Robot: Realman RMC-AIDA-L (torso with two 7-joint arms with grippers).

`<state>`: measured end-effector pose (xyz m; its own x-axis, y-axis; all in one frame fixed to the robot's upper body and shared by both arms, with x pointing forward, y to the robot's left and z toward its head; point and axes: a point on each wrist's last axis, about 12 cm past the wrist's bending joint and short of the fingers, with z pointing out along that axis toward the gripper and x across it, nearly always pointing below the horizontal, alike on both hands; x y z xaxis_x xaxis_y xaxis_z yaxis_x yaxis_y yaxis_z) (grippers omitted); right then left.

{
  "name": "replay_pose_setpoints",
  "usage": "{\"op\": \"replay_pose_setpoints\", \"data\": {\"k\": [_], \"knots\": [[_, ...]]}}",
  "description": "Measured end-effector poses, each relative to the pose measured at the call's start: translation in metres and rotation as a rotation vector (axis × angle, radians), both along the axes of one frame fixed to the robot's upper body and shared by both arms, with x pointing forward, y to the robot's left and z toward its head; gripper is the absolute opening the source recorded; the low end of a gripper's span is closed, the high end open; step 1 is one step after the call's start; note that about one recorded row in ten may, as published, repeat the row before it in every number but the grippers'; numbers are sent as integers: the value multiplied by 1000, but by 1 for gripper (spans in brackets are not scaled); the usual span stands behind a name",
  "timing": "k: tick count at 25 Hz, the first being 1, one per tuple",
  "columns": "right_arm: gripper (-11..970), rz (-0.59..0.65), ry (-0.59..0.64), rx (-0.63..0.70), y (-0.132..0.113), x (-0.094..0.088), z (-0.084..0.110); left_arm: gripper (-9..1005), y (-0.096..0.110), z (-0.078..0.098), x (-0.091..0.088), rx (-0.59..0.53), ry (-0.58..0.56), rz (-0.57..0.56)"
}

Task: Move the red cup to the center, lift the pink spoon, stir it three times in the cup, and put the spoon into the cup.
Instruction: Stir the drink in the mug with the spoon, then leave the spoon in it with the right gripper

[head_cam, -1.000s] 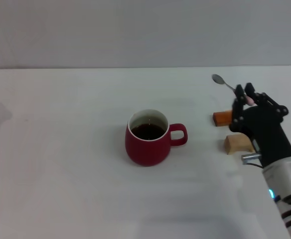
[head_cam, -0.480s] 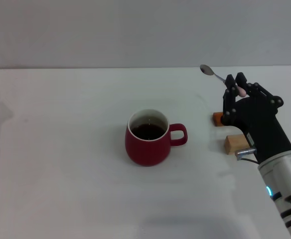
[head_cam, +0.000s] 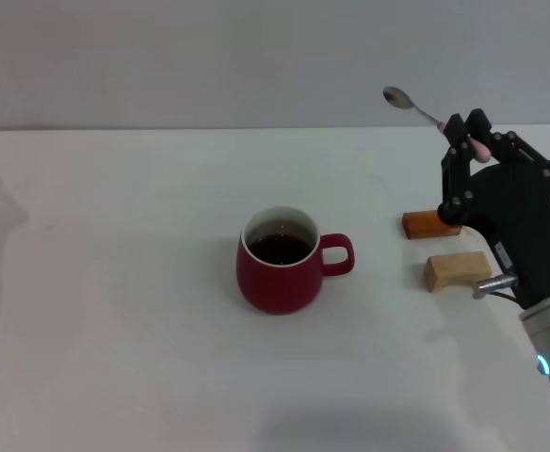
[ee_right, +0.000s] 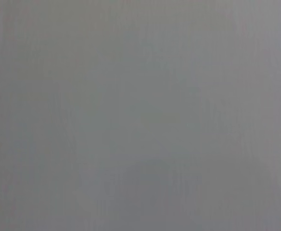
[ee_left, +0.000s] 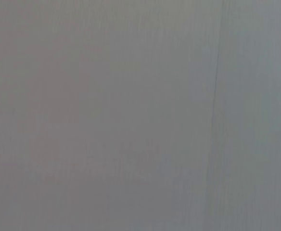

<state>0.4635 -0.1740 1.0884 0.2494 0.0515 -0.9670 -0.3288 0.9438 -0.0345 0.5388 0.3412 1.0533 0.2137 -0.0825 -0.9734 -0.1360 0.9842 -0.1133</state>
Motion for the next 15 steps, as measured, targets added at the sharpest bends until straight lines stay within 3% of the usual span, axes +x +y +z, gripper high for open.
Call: {"op": "replay_pose_setpoints", "data": {"k": [9, 15], "knots": [[133, 95, -27, 90, -24, -6, 8, -2, -2, -1, 0, 3, 4, -11], [133, 128, -15, 54, -33, -7, 10, -2, -4, -1, 0, 5, 9, -20]]}}
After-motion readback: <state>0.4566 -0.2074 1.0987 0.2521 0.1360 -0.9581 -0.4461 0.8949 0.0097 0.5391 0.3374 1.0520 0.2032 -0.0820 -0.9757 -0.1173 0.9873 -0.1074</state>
